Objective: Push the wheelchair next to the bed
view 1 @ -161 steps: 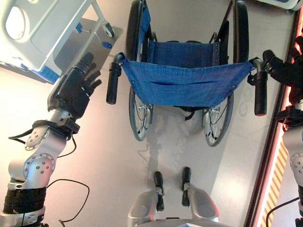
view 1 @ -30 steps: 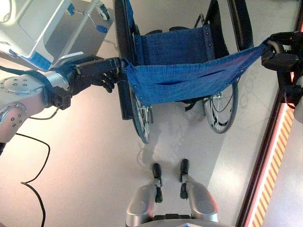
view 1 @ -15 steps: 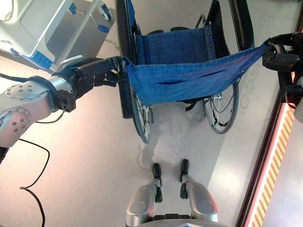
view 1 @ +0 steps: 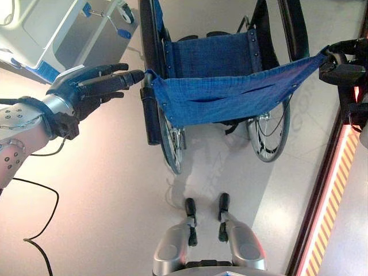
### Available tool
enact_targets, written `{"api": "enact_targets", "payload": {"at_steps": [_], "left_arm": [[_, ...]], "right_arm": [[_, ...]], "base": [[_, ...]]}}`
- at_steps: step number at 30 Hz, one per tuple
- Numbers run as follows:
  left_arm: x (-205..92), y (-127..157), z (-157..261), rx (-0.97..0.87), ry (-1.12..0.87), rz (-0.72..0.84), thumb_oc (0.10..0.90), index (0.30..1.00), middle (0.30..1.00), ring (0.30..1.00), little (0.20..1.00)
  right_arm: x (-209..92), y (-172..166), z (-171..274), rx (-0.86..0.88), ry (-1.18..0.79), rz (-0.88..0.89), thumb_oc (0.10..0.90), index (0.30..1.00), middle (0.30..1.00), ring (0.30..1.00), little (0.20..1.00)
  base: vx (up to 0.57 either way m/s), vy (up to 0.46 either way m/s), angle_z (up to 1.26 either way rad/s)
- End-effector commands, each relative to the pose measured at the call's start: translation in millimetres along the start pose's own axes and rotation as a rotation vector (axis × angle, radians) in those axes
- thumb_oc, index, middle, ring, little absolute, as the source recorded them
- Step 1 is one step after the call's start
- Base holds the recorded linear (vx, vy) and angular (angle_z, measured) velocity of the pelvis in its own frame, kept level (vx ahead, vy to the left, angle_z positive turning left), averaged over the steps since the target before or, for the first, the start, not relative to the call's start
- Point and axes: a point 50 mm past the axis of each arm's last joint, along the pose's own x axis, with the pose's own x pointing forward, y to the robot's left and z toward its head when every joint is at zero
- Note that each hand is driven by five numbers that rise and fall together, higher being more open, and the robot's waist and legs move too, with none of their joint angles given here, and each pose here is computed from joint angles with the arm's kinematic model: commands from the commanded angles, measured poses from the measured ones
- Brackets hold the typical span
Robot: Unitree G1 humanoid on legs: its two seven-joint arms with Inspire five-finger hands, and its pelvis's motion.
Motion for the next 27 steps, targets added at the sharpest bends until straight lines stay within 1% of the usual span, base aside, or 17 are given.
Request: {"api": "enact_targets", "payload": {"at_steps": [1,4,6,12,16,18,24,27], "left_arm": [[-14,23,27,0.063,-0.154,0.083,0.800,0.900,0.900,0.900,0.900],[-16,23,25,0.063,-0.127,0.064,0.800,0.900,0.900,0.900,0.900],[-15,22,21,0.020,-0.104,0.023,0.800,0.900,0.900,0.900,0.900],[-13,-5,4,-0.148,-0.026,-0.130,0.800,0.900,0.900,0.900,0.900],[-11,-20,-2,-0.243,-0.006,-0.191,0.800,0.900,0.900,0.900,0.900],[-11,-25,-3,-0.263,-0.024,-0.205,0.800,0.900,0.900,0.900,0.900],[-13,-30,4,-0.332,-0.115,-0.152,0.800,0.900,0.900,0.900,0.900],[-15,-32,9,-0.357,-0.156,-0.154,0.800,0.900,0.900,0.900,0.900]], "right_arm": [[-12,13,28,0.192,-0.115,0.132,0.400,0.300,0.300,0.300,0.300],[-13,13,31,0.194,-0.122,0.132,0.400,0.300,0.300,0.300,0.300],[-13,13,33,0.195,-0.129,0.133,0.400,0.300,0.300,0.300,0.300],[-17,19,29,0.202,-0.133,0.146,0.400,0.300,0.300,0.300,0.300],[-19,23,27,0.210,-0.132,0.148,0.400,0.300,0.300,0.300,0.300],[-20,24,26,0.214,-0.131,0.149,0.400,0.300,0.300,0.300,0.300],[-23,28,24,0.228,-0.127,0.157,0.400,0.300,0.300,0.300,0.300],[-24,30,23,0.230,-0.130,0.160,0.400,0.300,0.300,0.300,0.300]], "base": [[-0.01,-0.020,0.03],[-0.02,-0.013,0.06],[-0.04,-0.007,0.09],[0.00,-0.001,0.01],[0.00,-0.023,0.02],[0.01,-0.027,0.04],[0.00,0.000,0.00],[0.00,0.000,0.00]]}}
